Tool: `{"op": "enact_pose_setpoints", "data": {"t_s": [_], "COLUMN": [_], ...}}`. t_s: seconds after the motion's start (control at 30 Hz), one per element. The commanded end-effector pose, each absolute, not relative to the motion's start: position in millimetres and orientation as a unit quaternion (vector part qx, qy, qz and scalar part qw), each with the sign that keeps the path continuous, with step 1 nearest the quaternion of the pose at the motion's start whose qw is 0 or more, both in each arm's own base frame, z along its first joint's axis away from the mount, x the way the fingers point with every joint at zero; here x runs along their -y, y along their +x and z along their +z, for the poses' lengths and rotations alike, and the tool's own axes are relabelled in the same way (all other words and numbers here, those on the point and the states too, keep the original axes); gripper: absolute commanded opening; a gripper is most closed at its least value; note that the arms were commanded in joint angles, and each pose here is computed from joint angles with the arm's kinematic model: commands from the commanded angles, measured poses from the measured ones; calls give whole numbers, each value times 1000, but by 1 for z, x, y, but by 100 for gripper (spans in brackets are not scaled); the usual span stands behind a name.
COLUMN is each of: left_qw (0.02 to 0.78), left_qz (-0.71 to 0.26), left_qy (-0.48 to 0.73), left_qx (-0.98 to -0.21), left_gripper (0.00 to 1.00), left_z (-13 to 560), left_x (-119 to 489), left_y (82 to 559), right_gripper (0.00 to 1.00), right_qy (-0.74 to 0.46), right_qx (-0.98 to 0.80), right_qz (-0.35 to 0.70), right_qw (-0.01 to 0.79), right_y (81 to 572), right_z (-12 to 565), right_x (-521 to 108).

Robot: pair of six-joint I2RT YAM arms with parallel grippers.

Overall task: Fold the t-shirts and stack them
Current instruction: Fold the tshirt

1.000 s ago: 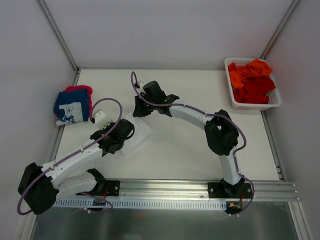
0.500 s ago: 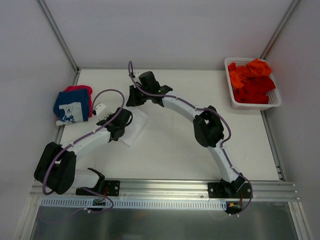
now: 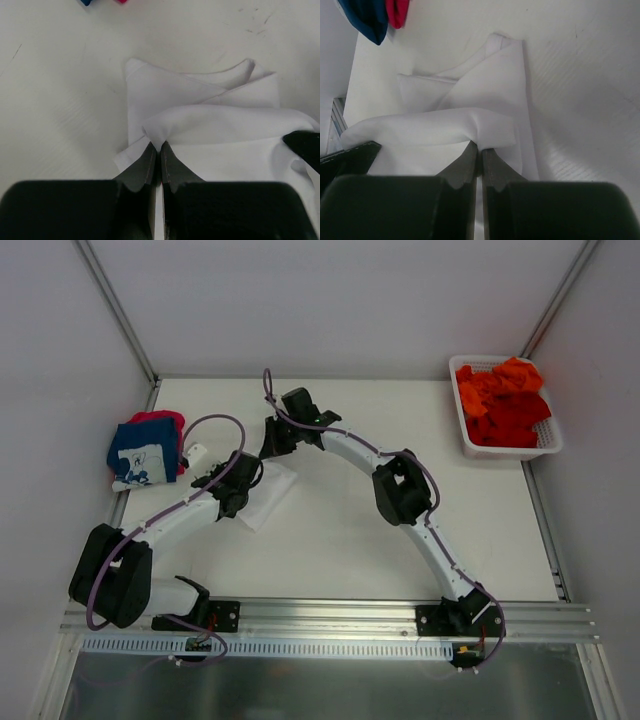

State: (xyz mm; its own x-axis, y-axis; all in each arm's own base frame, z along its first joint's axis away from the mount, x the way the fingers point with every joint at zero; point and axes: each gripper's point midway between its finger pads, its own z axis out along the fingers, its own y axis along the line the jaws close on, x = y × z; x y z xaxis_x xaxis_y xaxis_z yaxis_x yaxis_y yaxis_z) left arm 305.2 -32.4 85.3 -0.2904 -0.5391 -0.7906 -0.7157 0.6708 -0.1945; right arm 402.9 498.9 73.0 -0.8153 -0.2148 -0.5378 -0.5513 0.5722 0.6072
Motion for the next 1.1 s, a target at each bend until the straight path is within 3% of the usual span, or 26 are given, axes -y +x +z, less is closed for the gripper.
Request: {"op": "enact_pose_setpoints", "data": {"t_s": [0.0,0.43,0.5,0.53,0.57,0.67,0.7,0.93,1.07], "left_qw": [452,444,442,438,435,429,428,458,458], "left_qz": [138,174,176,175,179,189,193,177,137], "left_qy": [-423,-475,-476,-479,-477,-468,-466,-458,-433], "left_qx": [-773,-740,-740,-740,-742,-749,-750,-741,-764], "left_gripper": [0,0,0,0,20,85,99,99,98], "left_z": [90,83,83,83,82,83,82,115,136], "left_x": [12,-8,-9,-10,-10,-11,-12,-12,1], "left_y": [296,279,279,281,282,288,288,299,302], "right_gripper": [7,16,28,44,65,76,77,78,72], "right_qy": [-230,-238,-242,-247,-252,-265,-277,-285,-281], "right_qx": [-843,-804,-796,-791,-788,-786,-783,-791,-792], "right_qz": [440,506,518,525,527,519,513,444,413], "right_qw": [206,203,200,194,194,207,217,311,352], "right_y": [401,399,398,394,393,393,391,405,398], "right_z": [103,128,131,133,134,137,141,177,201], "right_x": [-508,-529,-533,-534,-535,-531,-529,-498,-472]}}
